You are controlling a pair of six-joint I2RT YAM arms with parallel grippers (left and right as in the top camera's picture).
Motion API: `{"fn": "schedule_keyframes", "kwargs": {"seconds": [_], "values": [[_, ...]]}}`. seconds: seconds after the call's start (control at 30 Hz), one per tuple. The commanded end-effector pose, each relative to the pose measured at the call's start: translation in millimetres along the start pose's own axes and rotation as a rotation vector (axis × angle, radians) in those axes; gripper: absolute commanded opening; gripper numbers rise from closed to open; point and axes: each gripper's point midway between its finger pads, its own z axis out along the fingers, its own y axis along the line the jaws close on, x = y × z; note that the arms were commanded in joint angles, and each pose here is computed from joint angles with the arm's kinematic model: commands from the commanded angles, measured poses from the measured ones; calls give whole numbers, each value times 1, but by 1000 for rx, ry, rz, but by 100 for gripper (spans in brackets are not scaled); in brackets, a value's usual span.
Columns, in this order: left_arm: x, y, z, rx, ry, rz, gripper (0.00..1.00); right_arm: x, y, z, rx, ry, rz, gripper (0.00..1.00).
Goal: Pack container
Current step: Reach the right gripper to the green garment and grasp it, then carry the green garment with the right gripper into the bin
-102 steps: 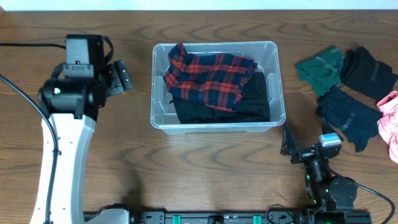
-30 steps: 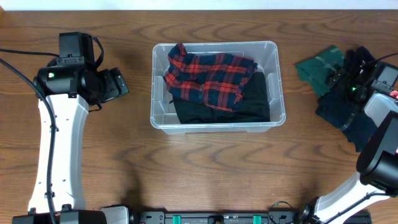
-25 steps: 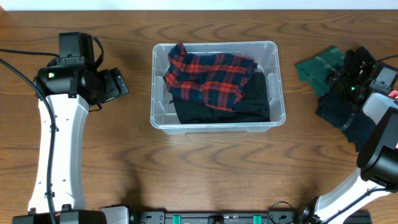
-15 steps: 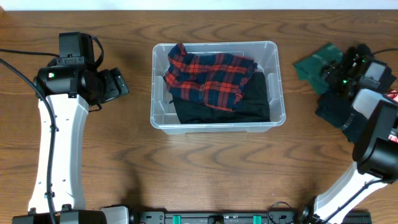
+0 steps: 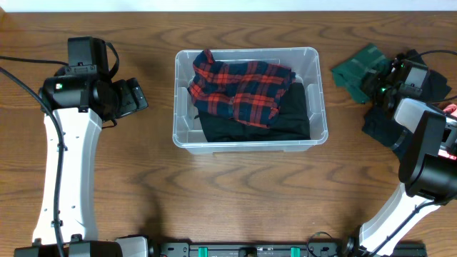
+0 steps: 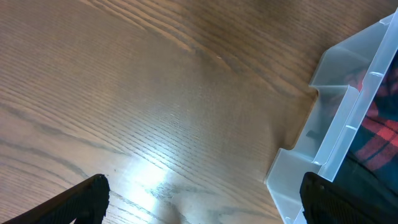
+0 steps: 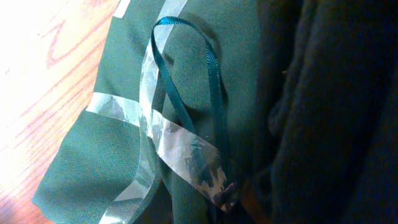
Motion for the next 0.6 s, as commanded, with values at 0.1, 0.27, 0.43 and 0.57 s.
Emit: {"fn": "schedule_keyframes", "kwargs": {"seconds": [0.1, 0.27, 0.43, 0.57], "values": [[-2, 2, 0, -7, 1, -9, 98, 6, 17, -15, -63, 38, -5, 1], [-2, 2, 0, -7, 1, -9, 98, -27, 44, -64, -97, -46, -30, 1], [-2, 2, 0, -7, 1, -9, 98, -61, 69, -125, -134, -161, -62, 1], [-2, 2, 0, -7, 1, -9, 98, -74, 84, -163, -165, -223, -88, 1]]}}
